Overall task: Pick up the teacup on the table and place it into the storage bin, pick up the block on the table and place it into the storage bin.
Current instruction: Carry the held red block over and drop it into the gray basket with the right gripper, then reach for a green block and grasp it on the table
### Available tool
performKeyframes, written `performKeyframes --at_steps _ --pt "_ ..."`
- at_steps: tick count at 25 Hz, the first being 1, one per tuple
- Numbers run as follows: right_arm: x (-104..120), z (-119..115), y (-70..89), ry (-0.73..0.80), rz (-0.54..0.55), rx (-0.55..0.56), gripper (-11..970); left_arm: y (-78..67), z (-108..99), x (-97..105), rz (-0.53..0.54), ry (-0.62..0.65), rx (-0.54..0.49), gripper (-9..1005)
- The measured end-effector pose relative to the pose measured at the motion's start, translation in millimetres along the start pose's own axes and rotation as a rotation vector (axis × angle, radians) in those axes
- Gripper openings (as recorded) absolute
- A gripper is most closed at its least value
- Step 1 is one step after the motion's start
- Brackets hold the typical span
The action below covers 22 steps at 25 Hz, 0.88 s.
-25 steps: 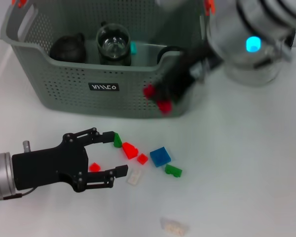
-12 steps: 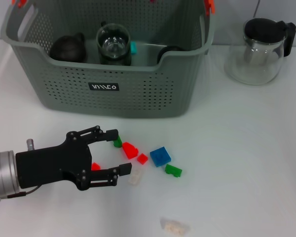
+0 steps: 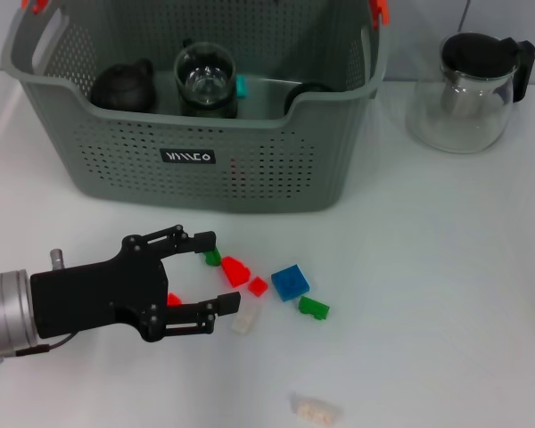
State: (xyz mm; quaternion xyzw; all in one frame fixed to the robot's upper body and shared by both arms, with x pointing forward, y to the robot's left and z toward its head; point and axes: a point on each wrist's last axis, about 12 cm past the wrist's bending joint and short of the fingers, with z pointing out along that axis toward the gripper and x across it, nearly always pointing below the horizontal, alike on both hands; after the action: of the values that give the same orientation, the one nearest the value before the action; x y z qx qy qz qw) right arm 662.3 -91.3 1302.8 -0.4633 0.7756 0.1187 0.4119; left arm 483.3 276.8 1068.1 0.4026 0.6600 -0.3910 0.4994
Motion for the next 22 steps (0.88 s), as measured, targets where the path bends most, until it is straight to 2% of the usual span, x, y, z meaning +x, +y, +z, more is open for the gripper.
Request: performKeyframes --at_steps 4,6,9,12,15,18,22 --pt "5 -22 5.8 -0.083 -0.006 -0.070 694 0.2 1 0 0.001 0.000 0.004 847" --pt "11 -34 10.7 -0.107 -0.020 -0.135 730 0.3 2 -1 0.002 0.000 0.006 847" --pt "30 -49 21.1 -0.100 -0.060 -0.269 785 0.4 2 -1 0.002 0.000 0.008 847" --pt "59 -57 29.8 -0.026 -0.077 -0.385 839 0.6 1 -1 0.002 -0.001 0.006 847" --pt "86 -58 35.6 0.087 -0.069 -0.433 894 0.0 0 0 0.002 0.001 0.003 847" --pt "110 -50 41.6 0.218 -0.066 -0.436 890 -0.2 -1 0 0.003 0.006 0.003 847" --pt "129 -24 53.6 0.352 -0.076 -0.453 887 -0.2 -1 1 0.003 0.007 0.003 848"
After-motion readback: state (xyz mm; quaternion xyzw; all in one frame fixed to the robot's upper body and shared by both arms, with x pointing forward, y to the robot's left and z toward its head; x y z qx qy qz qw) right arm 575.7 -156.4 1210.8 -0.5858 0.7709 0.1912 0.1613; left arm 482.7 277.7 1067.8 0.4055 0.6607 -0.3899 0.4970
